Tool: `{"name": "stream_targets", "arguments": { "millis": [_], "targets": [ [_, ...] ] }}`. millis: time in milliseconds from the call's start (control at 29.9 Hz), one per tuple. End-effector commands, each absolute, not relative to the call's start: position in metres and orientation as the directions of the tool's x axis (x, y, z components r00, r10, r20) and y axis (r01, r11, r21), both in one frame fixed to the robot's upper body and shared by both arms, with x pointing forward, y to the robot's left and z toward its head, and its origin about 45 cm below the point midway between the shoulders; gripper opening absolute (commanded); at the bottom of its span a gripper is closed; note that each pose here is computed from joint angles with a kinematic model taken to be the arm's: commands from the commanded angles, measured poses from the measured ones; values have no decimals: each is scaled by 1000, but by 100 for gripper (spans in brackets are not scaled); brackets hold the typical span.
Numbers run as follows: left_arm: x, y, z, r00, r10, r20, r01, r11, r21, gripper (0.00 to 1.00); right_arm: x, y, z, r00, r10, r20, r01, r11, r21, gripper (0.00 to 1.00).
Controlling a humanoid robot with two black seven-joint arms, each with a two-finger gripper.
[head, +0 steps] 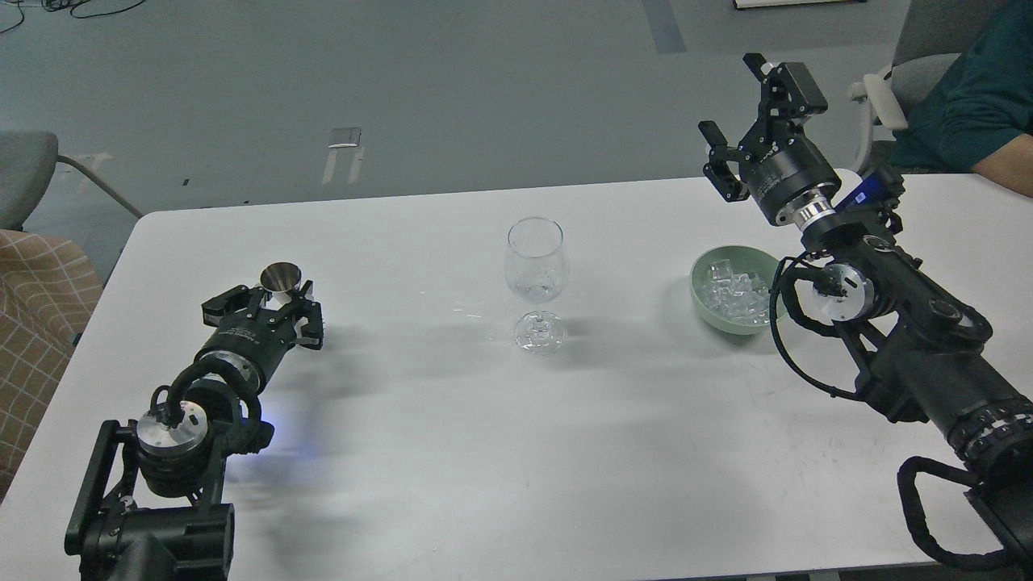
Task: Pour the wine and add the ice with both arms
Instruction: 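Set the jigger on the table and open the left gripper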
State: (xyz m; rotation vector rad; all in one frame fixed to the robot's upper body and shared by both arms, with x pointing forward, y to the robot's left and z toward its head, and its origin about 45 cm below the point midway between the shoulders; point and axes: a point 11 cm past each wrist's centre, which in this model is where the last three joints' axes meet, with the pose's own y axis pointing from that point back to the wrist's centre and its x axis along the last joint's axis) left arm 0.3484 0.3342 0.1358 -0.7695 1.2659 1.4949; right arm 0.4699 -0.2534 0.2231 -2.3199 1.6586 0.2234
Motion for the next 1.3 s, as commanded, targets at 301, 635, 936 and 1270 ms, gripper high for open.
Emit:
{"name": "stream_targets", "arguments": {
  "millis": [301, 635, 936, 1270],
  "targets": [
    [350, 333, 137, -304, 281, -910, -944, 41, 327, 59, 470, -254, 223, 328, -901, -284, -944, -301, -135, 100],
    [352, 333, 139, -298, 284, -911, -946, 41, 322, 96, 470, -255, 224, 327, -902, -283, -944, -300, -137, 100],
    [350, 335, 138, -303, 280, -911, -945, 36, 325, 98, 470, -255, 224, 327, -902, -283, -944, -300, -137, 100],
    [342, 342, 133, -318, 259, -912, -942, 24, 335, 98, 470, -255, 224, 327, -902, -283, -944, -300, -137, 100]
  ]
}}
